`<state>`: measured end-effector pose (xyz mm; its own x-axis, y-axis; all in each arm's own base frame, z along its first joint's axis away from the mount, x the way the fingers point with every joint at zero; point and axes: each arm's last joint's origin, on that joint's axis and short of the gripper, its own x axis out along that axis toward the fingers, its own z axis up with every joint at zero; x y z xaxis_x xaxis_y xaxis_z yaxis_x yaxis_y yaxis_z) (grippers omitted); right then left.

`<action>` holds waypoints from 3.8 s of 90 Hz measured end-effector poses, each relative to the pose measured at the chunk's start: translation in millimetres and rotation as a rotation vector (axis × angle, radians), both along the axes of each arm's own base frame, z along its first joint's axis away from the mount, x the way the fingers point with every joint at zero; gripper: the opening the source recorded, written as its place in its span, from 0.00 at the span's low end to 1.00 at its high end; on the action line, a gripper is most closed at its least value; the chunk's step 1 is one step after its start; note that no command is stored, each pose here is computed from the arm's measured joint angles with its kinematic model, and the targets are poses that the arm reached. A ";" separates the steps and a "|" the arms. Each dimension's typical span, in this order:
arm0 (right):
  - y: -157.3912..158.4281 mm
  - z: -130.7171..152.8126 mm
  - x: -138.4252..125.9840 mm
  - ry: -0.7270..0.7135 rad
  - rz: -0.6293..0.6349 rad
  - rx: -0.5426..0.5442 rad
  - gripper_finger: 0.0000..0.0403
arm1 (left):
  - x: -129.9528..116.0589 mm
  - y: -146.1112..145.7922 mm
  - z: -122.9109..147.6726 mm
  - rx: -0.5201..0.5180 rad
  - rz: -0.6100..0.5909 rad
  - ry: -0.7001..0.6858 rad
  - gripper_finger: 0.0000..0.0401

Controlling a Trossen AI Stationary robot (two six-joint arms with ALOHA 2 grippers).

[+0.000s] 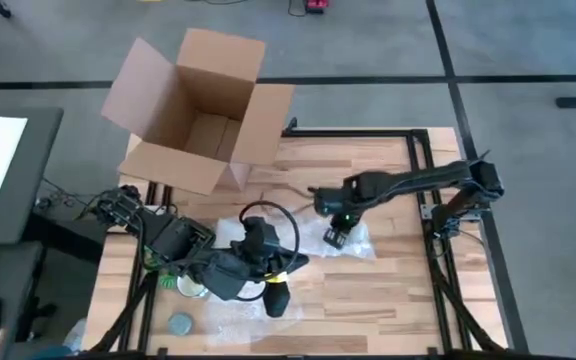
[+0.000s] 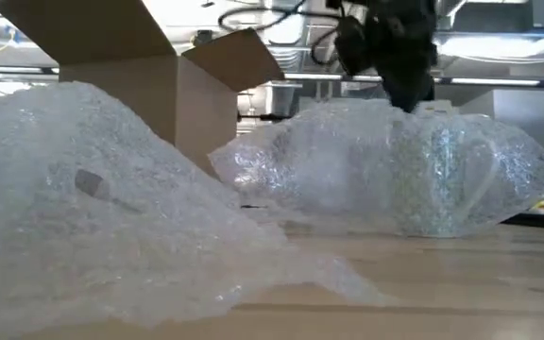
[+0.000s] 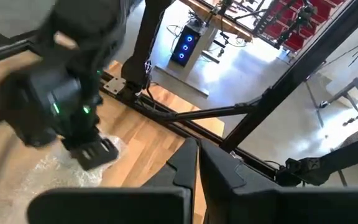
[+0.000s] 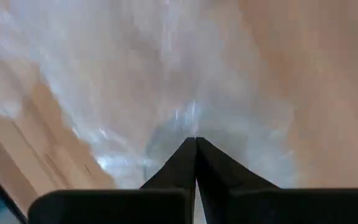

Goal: Wrap mug
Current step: Wrap the green mug with bubble wrap

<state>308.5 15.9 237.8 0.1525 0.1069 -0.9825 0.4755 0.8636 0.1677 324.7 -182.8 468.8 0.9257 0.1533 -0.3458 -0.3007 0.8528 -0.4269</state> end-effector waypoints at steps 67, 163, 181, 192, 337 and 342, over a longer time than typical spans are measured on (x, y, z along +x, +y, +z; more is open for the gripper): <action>12.7 61.1 -8.4 -0.007 0.038 -0.045 0.00 | -1.1 -2.3 -0.1 -0.002 -0.019 0.004 0.00; 13.3 -45.2 -13.6 0.033 -0.039 -0.062 0.00 | -1.1 -2.3 -0.1 -0.005 -0.015 0.002 0.00; 14.8 5.3 -12.0 0.014 0.017 -0.019 0.00 | -1.1 -2.3 -0.1 -0.005 -0.015 0.002 0.00; 17.0 28.6 -15.2 0.041 0.036 0.063 0.00 | -1.1 -2.2 -0.1 -0.005 -0.015 0.003 0.00; 5.0 71.4 -8.7 -0.180 0.027 0.016 0.00 | -1.0 -2.1 0.0 -0.006 -0.014 0.002 0.00; 2.1 68.8 -3.9 -0.227 0.015 0.010 0.00 | -1.0 -2.1 0.0 -0.006 -0.014 0.002 0.00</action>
